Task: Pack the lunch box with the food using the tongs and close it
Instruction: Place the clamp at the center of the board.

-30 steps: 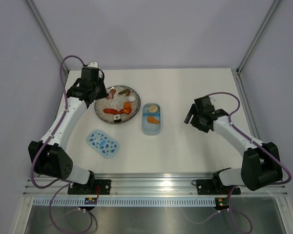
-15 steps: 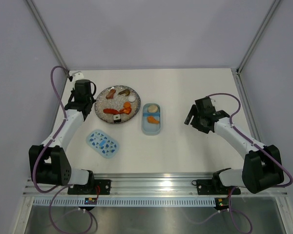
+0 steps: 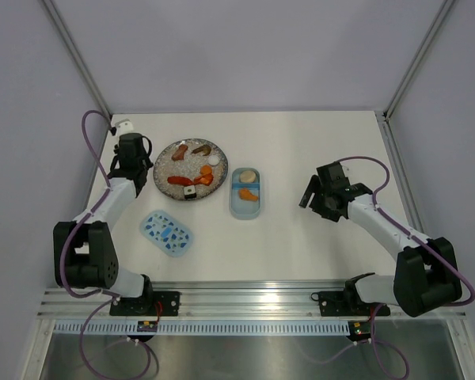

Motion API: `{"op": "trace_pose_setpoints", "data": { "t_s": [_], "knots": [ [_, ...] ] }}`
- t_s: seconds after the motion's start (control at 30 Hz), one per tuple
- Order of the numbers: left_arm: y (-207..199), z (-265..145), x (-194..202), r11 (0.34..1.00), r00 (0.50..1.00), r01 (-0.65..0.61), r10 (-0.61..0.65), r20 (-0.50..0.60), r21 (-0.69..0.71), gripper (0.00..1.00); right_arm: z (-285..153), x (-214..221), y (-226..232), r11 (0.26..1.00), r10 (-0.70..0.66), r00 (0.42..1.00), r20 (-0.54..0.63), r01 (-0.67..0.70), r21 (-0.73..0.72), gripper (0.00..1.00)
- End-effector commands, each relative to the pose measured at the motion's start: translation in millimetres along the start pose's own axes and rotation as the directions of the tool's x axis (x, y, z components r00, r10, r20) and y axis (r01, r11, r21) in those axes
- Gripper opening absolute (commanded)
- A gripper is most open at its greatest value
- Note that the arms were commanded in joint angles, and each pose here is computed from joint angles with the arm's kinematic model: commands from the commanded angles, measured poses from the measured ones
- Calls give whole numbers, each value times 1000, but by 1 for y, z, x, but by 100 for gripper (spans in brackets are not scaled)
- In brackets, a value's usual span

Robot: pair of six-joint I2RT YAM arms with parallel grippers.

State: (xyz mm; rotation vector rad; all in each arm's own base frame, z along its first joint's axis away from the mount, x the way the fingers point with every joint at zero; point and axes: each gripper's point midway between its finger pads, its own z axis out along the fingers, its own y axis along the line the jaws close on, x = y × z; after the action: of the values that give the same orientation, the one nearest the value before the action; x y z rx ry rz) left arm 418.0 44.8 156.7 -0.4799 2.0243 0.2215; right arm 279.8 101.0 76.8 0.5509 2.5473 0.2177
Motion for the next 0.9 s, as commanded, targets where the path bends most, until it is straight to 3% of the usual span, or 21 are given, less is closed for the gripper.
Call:
{"op": "trace_pose_setpoints", "data": {
  "t_s": [0.0, 0.17, 0.47, 0.57, 0.6, 0.7, 0.87],
  "knots": [
    [7, 23, -7, 999, 998, 44, -44, 34, 22, 37, -4, -5, 12, 999, 14, 1000, 15, -13, -51, 80],
    [17, 45, 26, 1000, 984, 24, -24, -174, -2, 38, -3, -3, 13, 998, 24, 1000, 12, -23, -59, 81],
    [20, 57, 67, 999, 914, 47, -38, -403, 13, 45, 1, 4, 10, 998, 24, 1000, 0, -24, -59, 81],
    [14, 56, 75, 998, 899, 56, -32, -437, 43, 63, 1, 3, 9, 998, 21, 1000, 2, -21, -58, 81],
    [14, 55, 74, 997, 899, 59, -33, -437, 46, 76, 0, 2, 10, 998, 20, 1000, 6, -19, -60, 81],
    [20, 53, 70, 999, 901, 48, -38, -433, 13, 91, 1, 3, 10, 998, 20, 1000, 4, -19, -60, 81],
    [27, 36, 53, 997, 909, 64, -72, -410, -32, 95, 5, 6, 11, 998, 17, 1000, -9, -18, -65, 81]
  ]
}}
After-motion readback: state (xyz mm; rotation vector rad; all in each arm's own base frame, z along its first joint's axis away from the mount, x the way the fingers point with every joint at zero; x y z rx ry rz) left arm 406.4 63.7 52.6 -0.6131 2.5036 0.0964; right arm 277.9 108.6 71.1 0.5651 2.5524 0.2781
